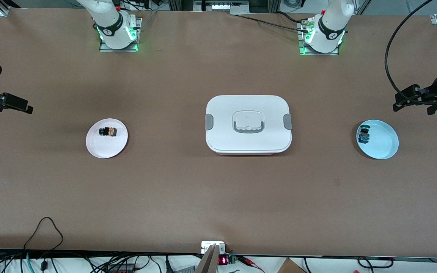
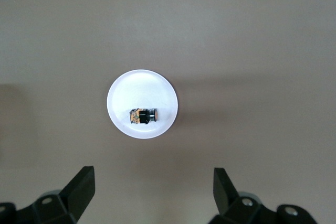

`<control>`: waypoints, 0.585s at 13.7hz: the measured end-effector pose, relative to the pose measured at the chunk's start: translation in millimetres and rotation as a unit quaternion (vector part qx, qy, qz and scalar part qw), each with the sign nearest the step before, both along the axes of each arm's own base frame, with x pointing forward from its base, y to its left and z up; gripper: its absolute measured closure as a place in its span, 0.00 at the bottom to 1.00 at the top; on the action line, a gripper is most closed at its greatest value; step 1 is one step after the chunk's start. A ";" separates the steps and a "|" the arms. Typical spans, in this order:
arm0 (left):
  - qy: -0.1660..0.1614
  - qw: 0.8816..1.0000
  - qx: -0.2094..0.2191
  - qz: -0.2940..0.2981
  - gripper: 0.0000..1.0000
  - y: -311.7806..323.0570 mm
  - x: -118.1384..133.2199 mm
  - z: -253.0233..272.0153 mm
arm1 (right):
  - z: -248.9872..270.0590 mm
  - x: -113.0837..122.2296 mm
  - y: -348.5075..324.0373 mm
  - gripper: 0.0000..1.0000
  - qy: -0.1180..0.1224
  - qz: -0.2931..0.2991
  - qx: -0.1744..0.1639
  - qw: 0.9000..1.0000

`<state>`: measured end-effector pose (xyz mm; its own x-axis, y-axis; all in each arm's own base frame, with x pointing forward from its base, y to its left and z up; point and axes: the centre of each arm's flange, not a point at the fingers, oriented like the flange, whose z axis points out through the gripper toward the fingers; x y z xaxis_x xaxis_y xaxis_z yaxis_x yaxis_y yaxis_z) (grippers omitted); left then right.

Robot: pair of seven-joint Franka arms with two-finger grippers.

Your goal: Transfer orange switch to right arm and place

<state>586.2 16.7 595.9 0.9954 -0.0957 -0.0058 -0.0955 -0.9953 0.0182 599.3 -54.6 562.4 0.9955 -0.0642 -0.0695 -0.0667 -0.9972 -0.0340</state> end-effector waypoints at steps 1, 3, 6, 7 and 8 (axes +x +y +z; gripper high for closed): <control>0.000 1.000 0.000 -0.002 0.00 -2.0 0.1 0.1 | -1.1 -0.2 5.2 0.00 -0.014 0.005 -0.003 1.000; 0.000 1.000 0.000 -0.005 0.00 -5.7 0.2 0.3 | -6.2 -10.2 8.8 0.00 -0.031 0.008 -0.005 0.999; 0.000 1.000 0.000 -0.006 0.00 -6.2 0.2 0.3 | -4.3 -29.4 9.4 0.00 -0.021 0.007 -0.002 1.000; 0.000 1.000 0.000 -0.005 0.00 -6.2 0.2 0.4 | -2.4 -34.2 9.5 0.00 -0.014 0.007 -0.002 1.000; 0.000 1.000 0.000 -0.006 0.00 -6.2 0.2 0.4 | -0.4 -37.3 9.3 0.00 -0.010 0.007 -0.002 1.000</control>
<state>586.4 10.5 596.2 0.9943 -0.1066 -0.0050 -0.1065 -0.9941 0.0191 562.1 -45.3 561.9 0.9975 -0.0496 -0.0503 -0.0512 -0.9982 -0.0316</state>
